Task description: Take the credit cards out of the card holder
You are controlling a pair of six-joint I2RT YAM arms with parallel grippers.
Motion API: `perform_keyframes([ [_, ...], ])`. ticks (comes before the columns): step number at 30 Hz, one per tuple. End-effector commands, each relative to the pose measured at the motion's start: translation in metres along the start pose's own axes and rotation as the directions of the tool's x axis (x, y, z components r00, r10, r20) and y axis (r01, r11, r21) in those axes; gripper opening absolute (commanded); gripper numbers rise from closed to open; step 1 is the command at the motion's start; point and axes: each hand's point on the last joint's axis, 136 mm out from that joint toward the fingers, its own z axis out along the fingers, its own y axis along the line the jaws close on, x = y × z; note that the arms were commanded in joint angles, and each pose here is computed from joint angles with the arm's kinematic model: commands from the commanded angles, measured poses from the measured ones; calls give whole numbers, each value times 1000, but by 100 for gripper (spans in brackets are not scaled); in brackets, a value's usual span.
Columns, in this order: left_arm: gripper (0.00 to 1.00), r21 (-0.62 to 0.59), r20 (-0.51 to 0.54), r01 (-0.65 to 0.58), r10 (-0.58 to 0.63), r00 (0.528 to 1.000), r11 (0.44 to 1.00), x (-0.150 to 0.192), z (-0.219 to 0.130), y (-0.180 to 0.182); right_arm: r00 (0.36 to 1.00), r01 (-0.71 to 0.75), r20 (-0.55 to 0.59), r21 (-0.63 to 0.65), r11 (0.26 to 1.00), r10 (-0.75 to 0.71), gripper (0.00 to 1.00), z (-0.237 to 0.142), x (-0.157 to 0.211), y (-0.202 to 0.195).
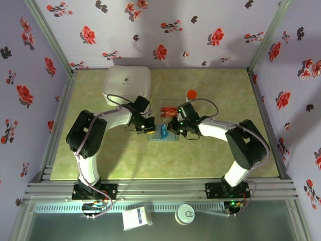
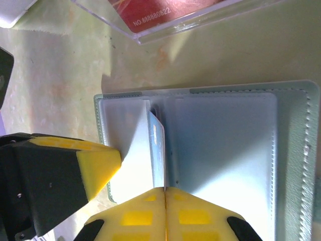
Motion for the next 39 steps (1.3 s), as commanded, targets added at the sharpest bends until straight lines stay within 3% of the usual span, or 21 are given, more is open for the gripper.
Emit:
perform_keyframes([
  [1, 0, -67, 8, 19, -18, 1000, 998, 7, -7, 19, 999, 33, 0, 64, 997, -33, 6, -10, 0, -8],
  [11, 0, -49, 33, 25, -24, 999, 998, 4, -16, 17, 971, 238, -39, 142, 961, -235, 1, -28, -17, 8],
  [17, 0, -16, 64, 15, -14, 998, 1000, -4, -30, 4, 884, 466, -121, 183, 866, -451, 0, -38, -24, 9],
  [22, 0, -12, 75, 15, -14, 997, 1000, -7, -37, 3, 723, 691, -230, 232, 685, -651, 0, -45, -34, -1],
  [30, 0, -21, 90, 28, -26, 996, 999, -8, -46, 12, 318, 948, -435, 138, 287, -842, 0, -57, -51, -6],
  [35, 0, -16, 97, 34, -32, 995, 999, -10, -47, 14, 158, 987, -497, 41, 158, -853, 0, -61, -69, 1],
  [39, 0, -24, 92, 41, -38, 995, 999, -9, -44, 17, 121, 990, -475, -2, 138, -871, 0, -59, -91, 16],
])
